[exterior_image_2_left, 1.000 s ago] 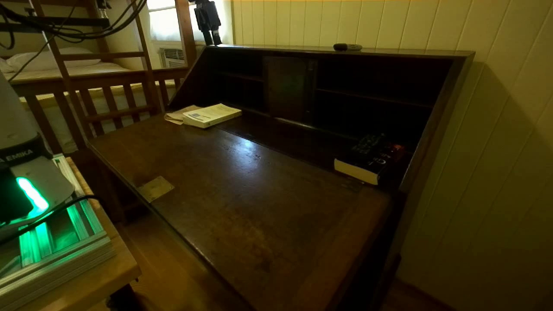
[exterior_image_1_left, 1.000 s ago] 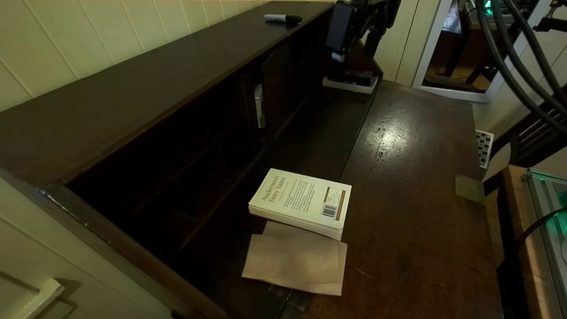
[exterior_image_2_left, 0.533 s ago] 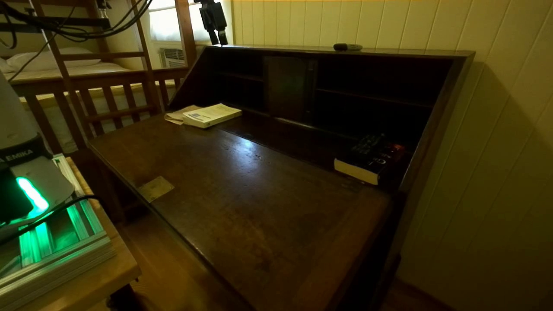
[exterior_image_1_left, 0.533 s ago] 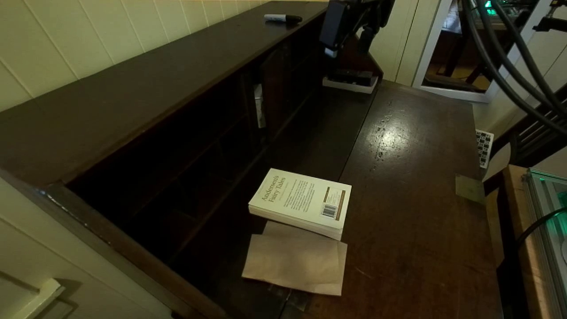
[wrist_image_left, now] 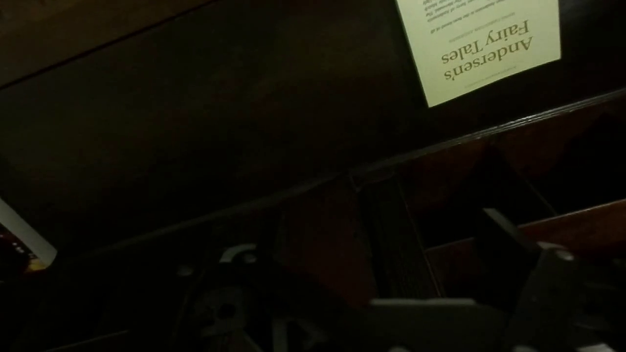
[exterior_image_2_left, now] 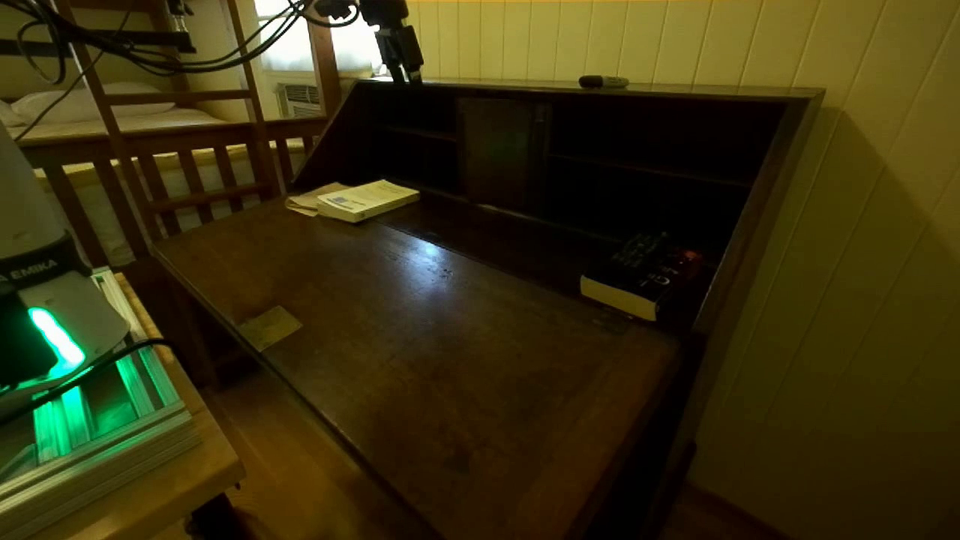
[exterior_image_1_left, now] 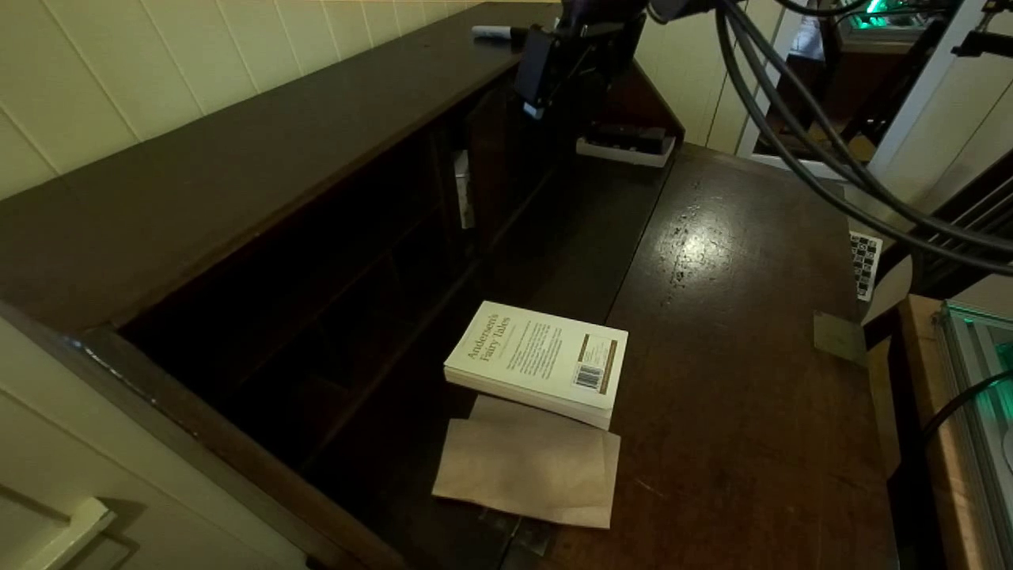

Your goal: Open the compartment and remove the cup and put it on top of the dresser

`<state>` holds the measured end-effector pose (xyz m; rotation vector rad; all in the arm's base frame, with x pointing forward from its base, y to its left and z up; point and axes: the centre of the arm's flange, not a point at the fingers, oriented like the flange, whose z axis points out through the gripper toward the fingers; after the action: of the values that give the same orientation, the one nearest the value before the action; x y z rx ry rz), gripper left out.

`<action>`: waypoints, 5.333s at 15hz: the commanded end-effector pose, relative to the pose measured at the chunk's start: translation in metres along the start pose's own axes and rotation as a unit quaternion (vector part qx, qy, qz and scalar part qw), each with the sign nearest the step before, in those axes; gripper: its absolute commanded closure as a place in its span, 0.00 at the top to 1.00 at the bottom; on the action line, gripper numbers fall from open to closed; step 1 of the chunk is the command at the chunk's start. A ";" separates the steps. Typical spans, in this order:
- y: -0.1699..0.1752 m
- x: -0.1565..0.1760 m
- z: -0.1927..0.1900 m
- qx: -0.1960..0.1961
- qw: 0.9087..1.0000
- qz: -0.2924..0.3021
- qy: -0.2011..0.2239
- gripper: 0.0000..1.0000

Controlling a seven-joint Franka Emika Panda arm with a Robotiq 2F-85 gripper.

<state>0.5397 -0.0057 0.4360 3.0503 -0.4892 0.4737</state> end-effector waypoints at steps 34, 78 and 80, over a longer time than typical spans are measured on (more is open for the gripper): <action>-0.046 0.028 0.103 -0.157 0.968 0.002 0.197 1.00; -0.036 0.029 0.095 -0.225 0.963 0.074 0.125 1.00; -0.030 0.026 0.091 -0.231 0.963 0.074 0.115 1.00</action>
<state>0.6168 0.0156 0.3446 2.4825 -0.6939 0.6714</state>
